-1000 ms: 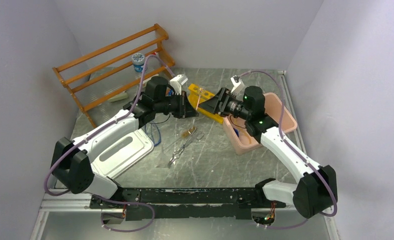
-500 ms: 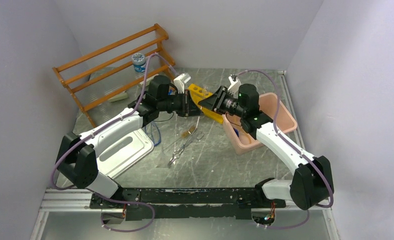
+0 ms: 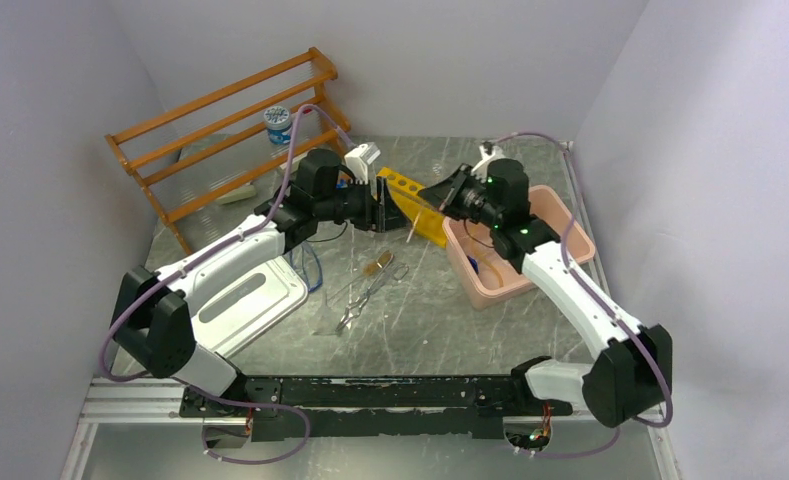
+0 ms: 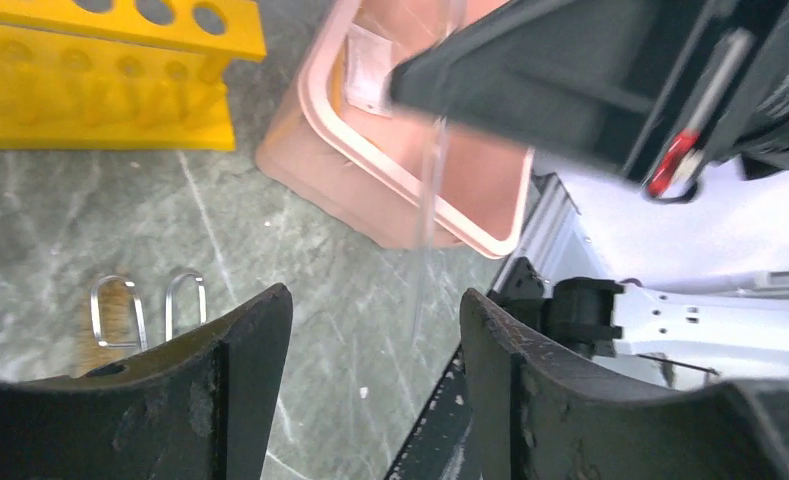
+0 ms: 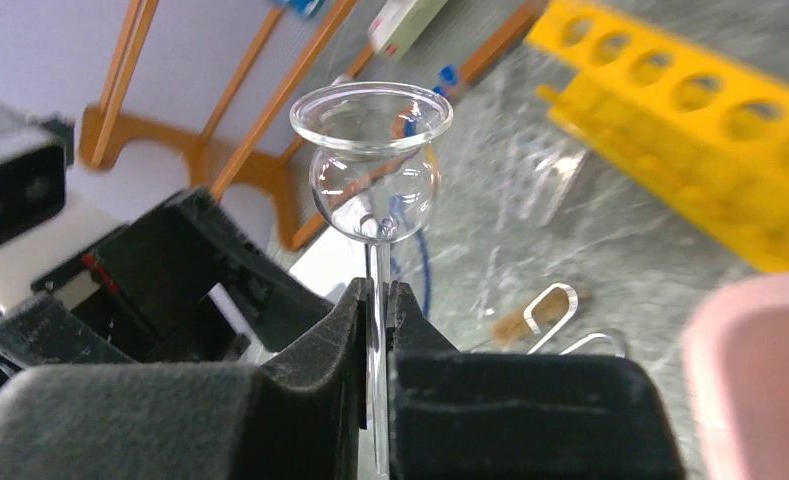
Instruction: Organize the chemistry lab equipment
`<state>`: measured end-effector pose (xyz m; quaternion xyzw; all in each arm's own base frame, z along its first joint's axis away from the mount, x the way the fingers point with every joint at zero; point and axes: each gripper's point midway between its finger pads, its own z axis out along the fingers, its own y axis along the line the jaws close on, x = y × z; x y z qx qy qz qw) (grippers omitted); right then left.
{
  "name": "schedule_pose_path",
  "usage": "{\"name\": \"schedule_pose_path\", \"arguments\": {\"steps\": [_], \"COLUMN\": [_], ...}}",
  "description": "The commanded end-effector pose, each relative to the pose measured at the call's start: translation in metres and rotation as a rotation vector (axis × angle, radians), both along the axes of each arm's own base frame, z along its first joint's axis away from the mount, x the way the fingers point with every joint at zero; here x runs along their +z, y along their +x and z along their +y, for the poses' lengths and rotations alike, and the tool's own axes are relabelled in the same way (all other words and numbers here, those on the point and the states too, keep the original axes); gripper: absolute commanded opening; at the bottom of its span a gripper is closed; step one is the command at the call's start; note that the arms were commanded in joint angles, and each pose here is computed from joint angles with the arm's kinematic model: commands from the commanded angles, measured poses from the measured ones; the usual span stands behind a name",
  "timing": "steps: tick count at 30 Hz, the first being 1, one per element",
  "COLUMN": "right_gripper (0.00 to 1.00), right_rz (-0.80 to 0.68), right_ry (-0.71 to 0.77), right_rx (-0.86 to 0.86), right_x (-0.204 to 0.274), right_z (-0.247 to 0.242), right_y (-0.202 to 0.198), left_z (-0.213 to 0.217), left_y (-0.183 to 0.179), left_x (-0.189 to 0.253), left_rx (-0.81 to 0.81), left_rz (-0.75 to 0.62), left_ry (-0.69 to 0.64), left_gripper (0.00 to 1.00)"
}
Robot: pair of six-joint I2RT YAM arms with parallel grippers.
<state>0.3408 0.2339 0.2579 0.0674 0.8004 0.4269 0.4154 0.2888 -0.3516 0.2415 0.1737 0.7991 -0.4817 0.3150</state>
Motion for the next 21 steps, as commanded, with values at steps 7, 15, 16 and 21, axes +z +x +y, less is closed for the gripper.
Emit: {"name": "schedule_pose_path", "arguments": {"steps": [7, 15, 16, 21], "right_gripper": [0.0, 0.0, 0.0, 0.0], "right_rz": [0.151, 0.354, 0.375, 0.469], "right_ry": [-0.257, -0.347, -0.348, -0.356], "right_rx": [-0.651, -0.843, -0.873, -0.885], "right_x": [-0.012, -0.076, -0.083, -0.124], "right_z": [-0.197, -0.242, -0.251, -0.253], "right_y": [0.02, 0.008, 0.009, 0.018], "left_z": [0.031, 0.04, 0.042, 0.045], "left_y": [0.023, 0.03, 0.032, 0.035], "left_x": [0.024, 0.006, 0.004, -0.004], "left_rx": [0.134, 0.173, 0.185, 0.2], "left_rz": [-0.217, -0.201, -0.2, -0.199], "left_ry": [0.15, 0.224, 0.234, 0.264], "left_gripper": [0.66, 0.62, 0.62, 0.63]}}
